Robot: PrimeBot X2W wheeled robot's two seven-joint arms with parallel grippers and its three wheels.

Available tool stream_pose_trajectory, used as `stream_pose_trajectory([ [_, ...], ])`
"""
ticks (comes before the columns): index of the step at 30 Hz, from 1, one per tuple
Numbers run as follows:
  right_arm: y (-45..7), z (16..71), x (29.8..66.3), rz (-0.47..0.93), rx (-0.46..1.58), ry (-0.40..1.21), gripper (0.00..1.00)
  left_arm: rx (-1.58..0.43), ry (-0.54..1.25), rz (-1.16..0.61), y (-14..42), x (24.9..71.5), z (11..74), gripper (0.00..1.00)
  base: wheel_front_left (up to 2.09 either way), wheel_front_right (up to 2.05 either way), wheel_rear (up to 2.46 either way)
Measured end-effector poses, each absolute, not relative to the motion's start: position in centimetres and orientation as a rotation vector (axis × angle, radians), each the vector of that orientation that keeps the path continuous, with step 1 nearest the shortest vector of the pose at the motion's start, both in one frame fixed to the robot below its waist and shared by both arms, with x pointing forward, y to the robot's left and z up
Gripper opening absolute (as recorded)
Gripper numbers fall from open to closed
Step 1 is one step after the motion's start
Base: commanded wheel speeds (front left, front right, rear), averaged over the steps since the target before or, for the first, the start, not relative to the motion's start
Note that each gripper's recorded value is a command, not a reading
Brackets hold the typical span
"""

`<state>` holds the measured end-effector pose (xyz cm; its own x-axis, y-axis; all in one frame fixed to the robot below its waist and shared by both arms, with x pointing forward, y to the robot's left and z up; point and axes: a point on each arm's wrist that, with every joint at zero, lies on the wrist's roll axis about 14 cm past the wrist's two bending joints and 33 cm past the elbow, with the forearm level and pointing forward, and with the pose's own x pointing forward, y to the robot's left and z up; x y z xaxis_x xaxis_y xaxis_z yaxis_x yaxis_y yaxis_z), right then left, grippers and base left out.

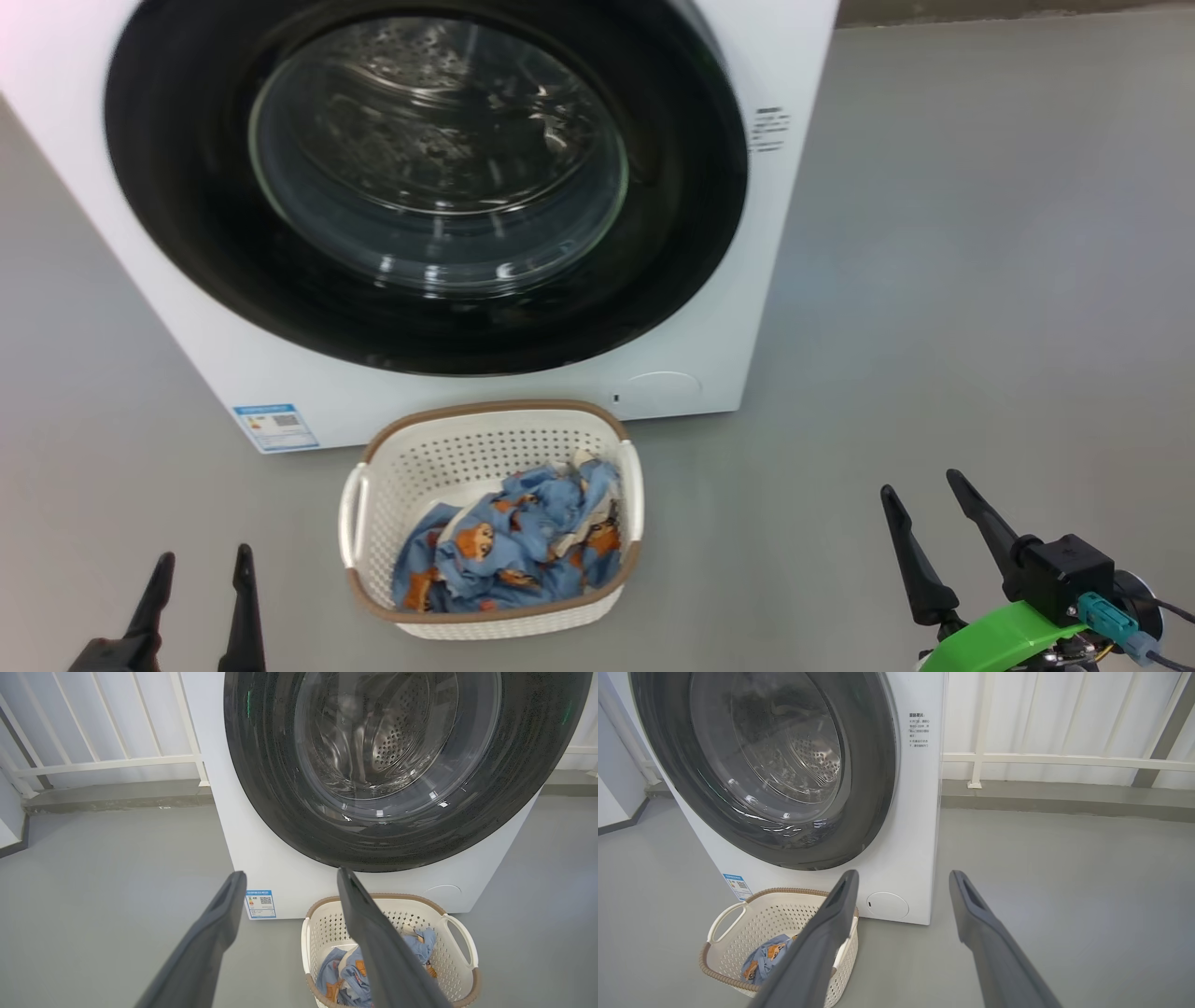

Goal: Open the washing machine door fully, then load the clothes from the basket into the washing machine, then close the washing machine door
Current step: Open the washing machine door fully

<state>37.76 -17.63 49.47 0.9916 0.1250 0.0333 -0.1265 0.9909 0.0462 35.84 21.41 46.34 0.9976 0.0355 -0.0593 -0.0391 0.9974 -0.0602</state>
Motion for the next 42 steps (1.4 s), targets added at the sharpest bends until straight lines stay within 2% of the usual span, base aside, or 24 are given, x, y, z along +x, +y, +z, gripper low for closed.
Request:
stream_pose_trajectory([
  [11, -17.68, 49.37, 37.77, 0.124, 0.049, -0.028, 1.0, -0.075, 0.037, 0.045, 21.46, 36.06, 46.94, 1.0, 0.8, 0.73, -1.53],
  [26, -17.61, 49.63, 37.81, 0.124, 0.05, -0.036, 1.0, -0.085, 0.039, 0.049, 21.5, 36.0, 46.84, 1.0, 0.07, 0.07, -0.13],
  [27, -17.59, 49.63, 37.8, 0.124, 0.051, -0.036, 0.49, -0.085, 0.039, 0.049, 21.5, 36.0, 46.83, 1.0, 0.0, 0.0, 0.0],
  [28, -17.57, 49.62, 37.8, 0.124, 0.051, -0.036, 0.22, -0.085, 0.04, 0.048, 21.5, 36.0, 46.83, 1.0, 0.0, 0.0, 0.0],
  [29, -17.55, 49.62, 37.8, 0.124, 0.052, -0.036, 0.0, -0.085, 0.04, 0.049, 21.5, 35.99, 46.83, 1.0, 0.0, 0.0, 0.0],
  [42, -17.86, 49.87, 37.99, 0.095, 0.114, -0.047, 0.0, -0.085, 0.042, 0.053, 21.62, 35.91, 46.74, 1.0, 0.0, 0.0, 0.0],
])
